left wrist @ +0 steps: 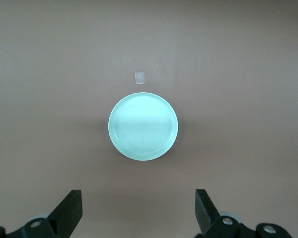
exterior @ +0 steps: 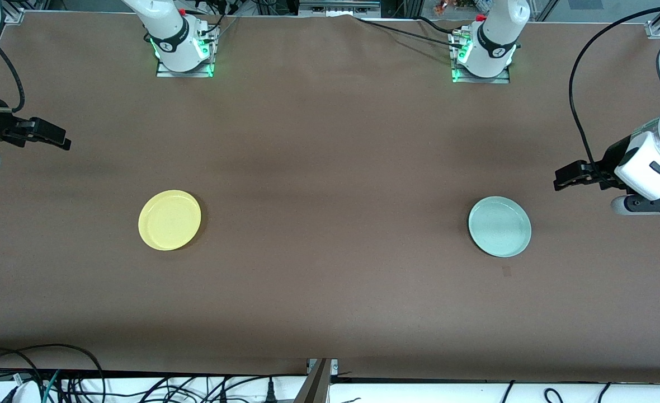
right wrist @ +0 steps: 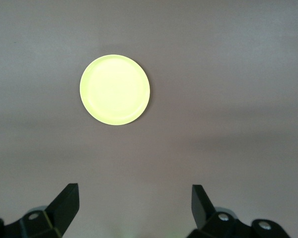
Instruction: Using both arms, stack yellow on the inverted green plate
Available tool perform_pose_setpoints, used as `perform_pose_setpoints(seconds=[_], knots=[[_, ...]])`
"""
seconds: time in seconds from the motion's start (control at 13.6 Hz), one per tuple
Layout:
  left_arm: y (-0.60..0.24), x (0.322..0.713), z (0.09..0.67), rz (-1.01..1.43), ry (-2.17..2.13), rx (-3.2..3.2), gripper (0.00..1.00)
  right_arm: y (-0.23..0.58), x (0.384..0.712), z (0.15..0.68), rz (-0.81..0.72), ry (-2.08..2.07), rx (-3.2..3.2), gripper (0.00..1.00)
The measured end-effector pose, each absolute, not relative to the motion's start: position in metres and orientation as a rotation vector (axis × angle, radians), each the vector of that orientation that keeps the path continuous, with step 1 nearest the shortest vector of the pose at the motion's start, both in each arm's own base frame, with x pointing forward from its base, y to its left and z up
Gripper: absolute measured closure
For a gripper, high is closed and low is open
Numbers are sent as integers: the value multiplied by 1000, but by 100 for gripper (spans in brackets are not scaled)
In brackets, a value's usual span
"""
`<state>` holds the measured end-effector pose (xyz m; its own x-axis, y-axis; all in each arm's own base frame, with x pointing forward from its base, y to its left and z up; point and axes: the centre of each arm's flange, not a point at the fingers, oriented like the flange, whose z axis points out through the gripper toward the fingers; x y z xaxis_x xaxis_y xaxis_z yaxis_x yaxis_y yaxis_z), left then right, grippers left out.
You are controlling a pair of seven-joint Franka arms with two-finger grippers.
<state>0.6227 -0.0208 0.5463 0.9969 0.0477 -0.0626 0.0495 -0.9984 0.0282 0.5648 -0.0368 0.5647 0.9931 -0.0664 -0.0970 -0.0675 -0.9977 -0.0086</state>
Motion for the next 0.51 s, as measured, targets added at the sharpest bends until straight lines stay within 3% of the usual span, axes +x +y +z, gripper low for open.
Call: perform_pose_setpoints(seconds=[0.51], knots=[[-23, 625, 541, -108, 71, 3110, 0, -36, 565, 565, 151, 104, -3124, 0]])
